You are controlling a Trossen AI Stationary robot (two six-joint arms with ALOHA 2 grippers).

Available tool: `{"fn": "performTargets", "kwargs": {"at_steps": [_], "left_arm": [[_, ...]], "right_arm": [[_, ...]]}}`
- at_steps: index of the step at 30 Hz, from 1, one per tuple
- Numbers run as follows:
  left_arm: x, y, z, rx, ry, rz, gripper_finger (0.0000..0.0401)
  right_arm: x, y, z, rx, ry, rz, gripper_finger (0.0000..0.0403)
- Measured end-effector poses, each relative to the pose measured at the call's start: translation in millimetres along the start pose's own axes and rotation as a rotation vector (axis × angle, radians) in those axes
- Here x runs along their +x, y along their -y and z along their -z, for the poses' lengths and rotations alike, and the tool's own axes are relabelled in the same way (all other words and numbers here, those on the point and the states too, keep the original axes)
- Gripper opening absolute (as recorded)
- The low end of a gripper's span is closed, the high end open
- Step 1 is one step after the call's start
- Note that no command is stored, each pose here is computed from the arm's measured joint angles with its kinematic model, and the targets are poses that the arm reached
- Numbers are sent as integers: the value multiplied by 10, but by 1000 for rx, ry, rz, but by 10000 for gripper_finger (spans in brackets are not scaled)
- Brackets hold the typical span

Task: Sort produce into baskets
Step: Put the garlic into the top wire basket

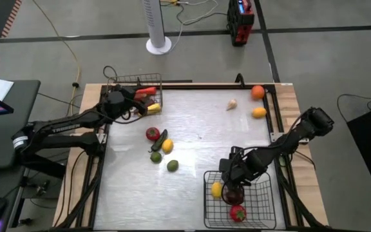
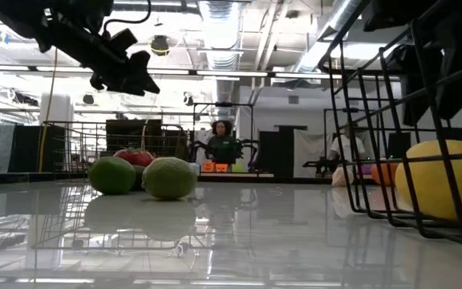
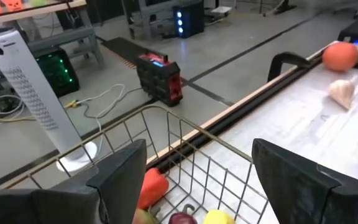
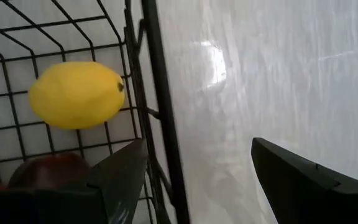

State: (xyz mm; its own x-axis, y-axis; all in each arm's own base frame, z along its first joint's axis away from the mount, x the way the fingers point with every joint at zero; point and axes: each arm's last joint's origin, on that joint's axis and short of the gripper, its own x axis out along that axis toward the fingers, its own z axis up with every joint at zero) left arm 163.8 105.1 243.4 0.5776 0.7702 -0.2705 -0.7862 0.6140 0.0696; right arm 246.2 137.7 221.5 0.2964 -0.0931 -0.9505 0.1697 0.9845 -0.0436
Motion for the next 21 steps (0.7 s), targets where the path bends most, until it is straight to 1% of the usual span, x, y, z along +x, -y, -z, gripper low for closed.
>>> {"fn": "performTargets", "kwargs": {"at_steps": [4, 8, 11, 14, 16, 21], "left_arm": [[-23, 7, -3, 7, 0, 8, 281], [-22, 9, 4, 5, -7, 14, 281], [-23, 18, 12, -6, -16, 47, 281], [-24, 31, 19, -23, -26, 94, 281], [-26, 44, 27, -40, -37, 138, 281], [-32, 72, 51, -55, -70, 237, 281]], "right_arm": [[-114, -14, -81, -24, 15, -15, 317], [-316, -1, -261, -24, 65, -44, 317], [-492, 32, -393, -40, 106, -53, 317], [-593, 112, -480, -65, 139, 3, 317], [-596, 190, -521, -77, 145, 46, 317], [-485, 470, -541, -79, 72, 195, 317]]}}
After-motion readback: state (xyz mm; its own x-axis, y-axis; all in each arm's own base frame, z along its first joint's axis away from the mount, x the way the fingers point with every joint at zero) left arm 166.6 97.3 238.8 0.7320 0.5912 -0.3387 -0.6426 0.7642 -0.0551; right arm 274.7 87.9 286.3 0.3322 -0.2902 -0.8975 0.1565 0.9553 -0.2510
